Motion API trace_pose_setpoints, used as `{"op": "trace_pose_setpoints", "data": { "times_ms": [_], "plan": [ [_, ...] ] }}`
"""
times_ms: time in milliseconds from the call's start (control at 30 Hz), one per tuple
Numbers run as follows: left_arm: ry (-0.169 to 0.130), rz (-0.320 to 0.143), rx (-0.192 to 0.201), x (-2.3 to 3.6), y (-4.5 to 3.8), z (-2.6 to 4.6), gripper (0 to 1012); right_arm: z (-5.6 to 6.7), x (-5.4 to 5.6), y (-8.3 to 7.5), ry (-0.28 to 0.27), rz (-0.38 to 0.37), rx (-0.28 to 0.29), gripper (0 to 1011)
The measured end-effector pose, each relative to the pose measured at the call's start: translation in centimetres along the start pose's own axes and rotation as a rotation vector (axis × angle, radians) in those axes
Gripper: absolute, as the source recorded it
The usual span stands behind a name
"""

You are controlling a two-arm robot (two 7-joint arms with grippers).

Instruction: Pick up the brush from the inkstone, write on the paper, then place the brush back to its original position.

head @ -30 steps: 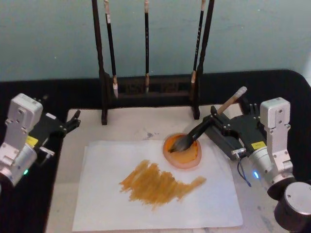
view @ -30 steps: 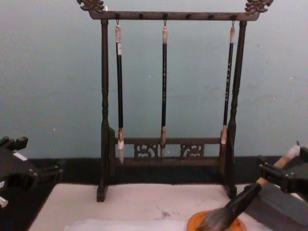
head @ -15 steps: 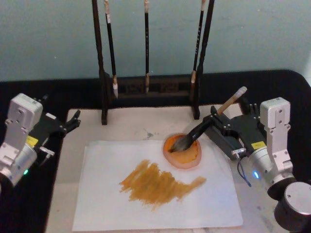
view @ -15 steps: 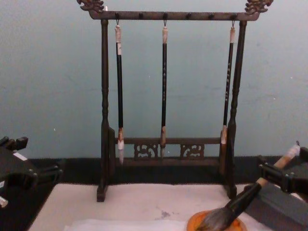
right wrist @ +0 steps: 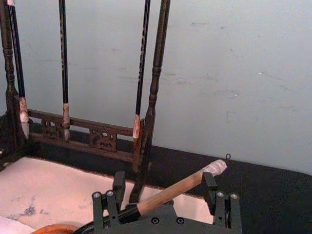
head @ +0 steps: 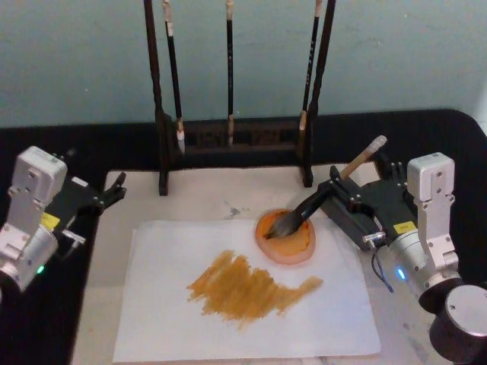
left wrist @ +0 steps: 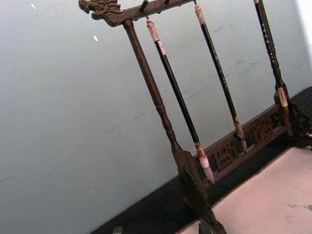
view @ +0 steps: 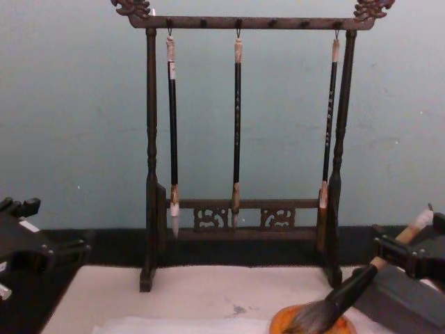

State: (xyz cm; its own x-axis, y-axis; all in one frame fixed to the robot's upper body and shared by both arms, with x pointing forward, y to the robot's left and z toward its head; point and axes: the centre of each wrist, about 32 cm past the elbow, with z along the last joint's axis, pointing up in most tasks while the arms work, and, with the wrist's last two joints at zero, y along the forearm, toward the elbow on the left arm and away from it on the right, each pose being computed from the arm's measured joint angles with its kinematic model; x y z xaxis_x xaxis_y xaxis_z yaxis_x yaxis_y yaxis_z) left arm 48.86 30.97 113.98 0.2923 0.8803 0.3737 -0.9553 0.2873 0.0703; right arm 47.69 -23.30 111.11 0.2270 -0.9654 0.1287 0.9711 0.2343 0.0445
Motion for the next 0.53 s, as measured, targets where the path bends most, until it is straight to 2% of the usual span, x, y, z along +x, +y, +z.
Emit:
{"op": "trace_pose_setpoints", "data": {
  "times_ms": [533],
  "plan": [
    [0.000, 0.000, 0.000, 0.00, 0.00, 0.00, 1010, 0.00, 0.00, 0.00, 0.000, 0.000, 0.000, 1000]
  ]
}}
